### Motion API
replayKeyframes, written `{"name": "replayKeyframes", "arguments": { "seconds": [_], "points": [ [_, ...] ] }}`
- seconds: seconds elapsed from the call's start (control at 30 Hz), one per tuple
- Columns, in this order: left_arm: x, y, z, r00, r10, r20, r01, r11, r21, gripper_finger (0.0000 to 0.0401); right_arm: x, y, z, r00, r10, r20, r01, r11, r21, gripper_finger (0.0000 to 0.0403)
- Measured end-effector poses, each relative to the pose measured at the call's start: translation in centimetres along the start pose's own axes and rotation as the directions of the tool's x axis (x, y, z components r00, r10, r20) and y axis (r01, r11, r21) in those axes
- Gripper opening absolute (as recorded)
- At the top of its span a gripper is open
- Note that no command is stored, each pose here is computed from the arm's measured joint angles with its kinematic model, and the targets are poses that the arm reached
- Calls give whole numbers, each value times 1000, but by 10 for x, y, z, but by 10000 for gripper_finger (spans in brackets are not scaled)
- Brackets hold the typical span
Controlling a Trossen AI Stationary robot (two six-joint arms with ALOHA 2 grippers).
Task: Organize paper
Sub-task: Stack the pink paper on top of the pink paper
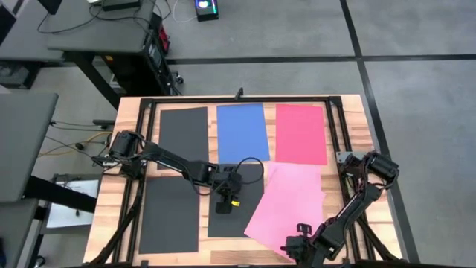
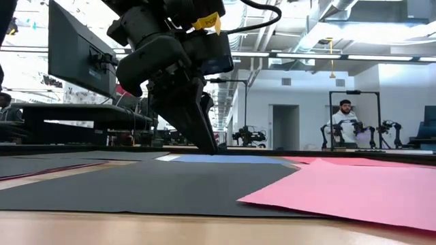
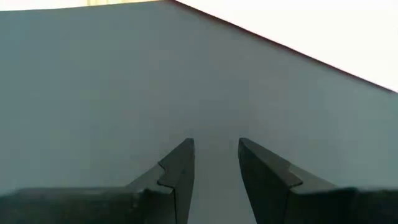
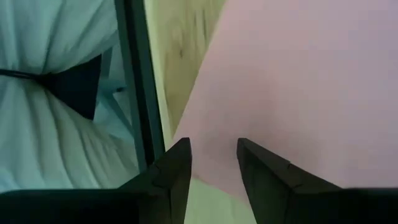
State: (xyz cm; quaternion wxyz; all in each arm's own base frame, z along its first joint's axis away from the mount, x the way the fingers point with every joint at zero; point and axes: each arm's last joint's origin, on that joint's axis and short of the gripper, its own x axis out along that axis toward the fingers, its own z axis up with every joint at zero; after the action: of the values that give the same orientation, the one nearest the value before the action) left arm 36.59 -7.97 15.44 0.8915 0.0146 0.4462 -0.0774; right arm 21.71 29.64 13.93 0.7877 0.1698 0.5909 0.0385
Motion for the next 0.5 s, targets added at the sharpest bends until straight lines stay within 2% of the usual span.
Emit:
{"name": "replayKeyframes", "arguments": {
  "seconds": [0.27,0.5],
  "points": [
    [0,0,0,1000,0,0,0,1000,3,109,-4,1,-17,996,-38,-77,43,997,62,123],
    [0,0,0,1000,0,1,0,1000,3,109,-5,4,-29,982,-13,-190,34,994,108,123]
  ]
}}
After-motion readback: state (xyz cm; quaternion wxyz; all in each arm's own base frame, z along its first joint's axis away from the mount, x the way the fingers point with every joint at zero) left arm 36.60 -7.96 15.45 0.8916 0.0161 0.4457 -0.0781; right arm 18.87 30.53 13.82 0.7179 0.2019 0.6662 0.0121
